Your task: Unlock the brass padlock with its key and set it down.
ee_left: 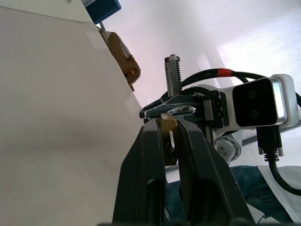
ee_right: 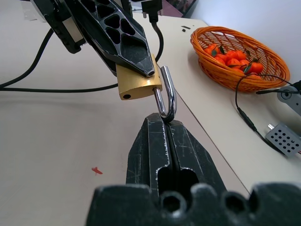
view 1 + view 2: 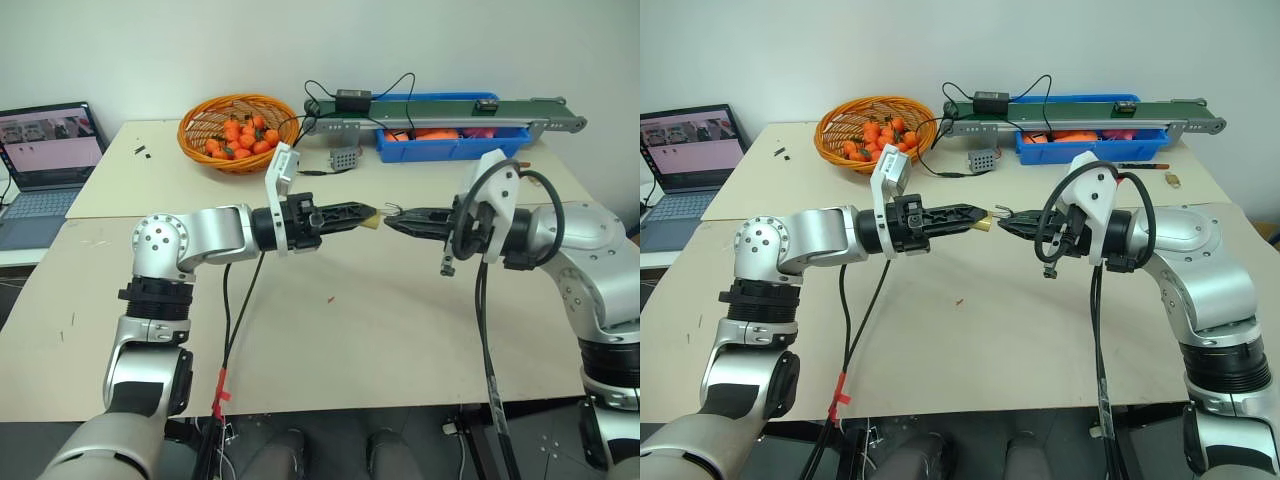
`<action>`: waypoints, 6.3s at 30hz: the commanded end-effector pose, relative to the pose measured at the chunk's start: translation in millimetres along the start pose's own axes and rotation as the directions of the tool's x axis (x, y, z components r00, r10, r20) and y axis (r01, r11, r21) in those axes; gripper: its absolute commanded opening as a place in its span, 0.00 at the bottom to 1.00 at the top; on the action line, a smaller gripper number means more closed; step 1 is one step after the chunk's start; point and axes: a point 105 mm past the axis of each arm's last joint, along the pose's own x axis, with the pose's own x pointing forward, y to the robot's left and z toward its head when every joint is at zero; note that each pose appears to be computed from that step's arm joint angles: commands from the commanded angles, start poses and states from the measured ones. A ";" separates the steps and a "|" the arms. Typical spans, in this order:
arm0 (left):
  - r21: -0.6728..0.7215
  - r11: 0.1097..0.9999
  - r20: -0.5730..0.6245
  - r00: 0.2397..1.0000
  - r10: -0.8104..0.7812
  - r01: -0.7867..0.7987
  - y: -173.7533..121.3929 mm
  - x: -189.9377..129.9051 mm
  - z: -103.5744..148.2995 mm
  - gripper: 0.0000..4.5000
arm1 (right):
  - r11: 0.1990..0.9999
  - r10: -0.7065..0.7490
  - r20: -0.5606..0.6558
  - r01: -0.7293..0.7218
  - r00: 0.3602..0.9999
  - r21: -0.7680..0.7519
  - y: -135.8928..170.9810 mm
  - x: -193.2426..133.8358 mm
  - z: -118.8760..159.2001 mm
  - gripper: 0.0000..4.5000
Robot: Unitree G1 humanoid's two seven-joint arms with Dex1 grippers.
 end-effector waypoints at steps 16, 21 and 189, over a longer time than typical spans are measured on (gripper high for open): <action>0.035 0.999 0.010 0.999 -0.041 0.040 -12.0 2.8 4.7 0.00 | 0.997 0.052 -0.040 -0.053 0.998 -0.047 8.5 -22.4 12.1 0.01; 0.034 0.998 0.007 0.999 -0.044 0.044 -12.1 3.3 4.2 0.00 | 0.997 0.060 -0.035 -0.061 0.998 -0.039 10.9 -27.4 19.4 0.01; 0.887 0.459 -0.193 0.939 0.284 0.044 36.0 -69.0 -5.1 0.99 | 0.994 0.072 -0.195 -0.053 0.978 0.098 13.2 -51.0 -12.1 0.00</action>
